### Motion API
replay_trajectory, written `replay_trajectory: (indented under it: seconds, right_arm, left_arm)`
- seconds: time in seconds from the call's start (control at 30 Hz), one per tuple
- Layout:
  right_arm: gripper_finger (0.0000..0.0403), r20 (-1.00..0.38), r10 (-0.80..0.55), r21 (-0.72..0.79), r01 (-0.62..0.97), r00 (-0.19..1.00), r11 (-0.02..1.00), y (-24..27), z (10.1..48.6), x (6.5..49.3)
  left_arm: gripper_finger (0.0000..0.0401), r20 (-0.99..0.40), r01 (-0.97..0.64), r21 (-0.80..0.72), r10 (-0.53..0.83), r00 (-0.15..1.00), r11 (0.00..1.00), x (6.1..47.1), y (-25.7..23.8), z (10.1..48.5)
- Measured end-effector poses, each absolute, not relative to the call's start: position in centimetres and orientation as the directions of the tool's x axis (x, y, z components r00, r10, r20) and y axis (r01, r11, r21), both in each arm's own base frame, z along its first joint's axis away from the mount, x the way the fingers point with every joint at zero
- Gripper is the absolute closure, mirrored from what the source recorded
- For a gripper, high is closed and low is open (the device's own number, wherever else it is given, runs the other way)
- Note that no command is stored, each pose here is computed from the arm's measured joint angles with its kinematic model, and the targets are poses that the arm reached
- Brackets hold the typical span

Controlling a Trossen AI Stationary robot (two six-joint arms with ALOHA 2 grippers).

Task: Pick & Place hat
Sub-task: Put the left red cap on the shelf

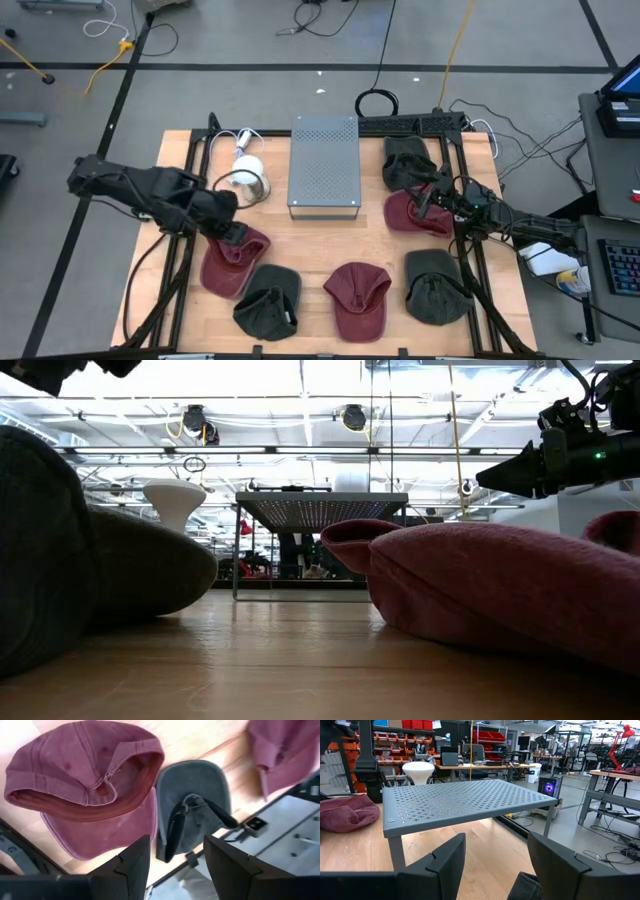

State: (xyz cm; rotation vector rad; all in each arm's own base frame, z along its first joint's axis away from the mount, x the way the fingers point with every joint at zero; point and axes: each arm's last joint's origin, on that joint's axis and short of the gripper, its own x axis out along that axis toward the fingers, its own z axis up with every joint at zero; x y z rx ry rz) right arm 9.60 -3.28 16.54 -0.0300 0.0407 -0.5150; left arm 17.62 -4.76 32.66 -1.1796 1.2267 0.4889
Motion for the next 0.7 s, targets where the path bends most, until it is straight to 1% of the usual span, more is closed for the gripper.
replay_trajectory:
  seconds: [0.1,0.33,0.7]
  right_arm:
    - [0.0193,-0.032,-0.493,-0.039,0.492,0.870,0.870,-3.3,16.5,9.6]
    - [0.0193,-0.031,-0.493,-0.039,0.492,0.869,0.870,-3.3,16.5,9.6]
    - [0.0193,-0.031,-0.493,-0.039,0.492,0.870,0.870,-3.3,16.5,9.6]
  left_arm:
    - [0.0215,-0.913,-0.841,-0.386,-0.289,0.288,0.379,18.6,-5.1,31.9]
    - [0.0215,-0.921,-0.878,-0.328,-0.326,0.215,0.347,19.8,-5.7,30.8]
    - [0.0215,-0.945,-0.922,-0.209,-0.310,0.104,0.327,21.0,-8.6,28.8]
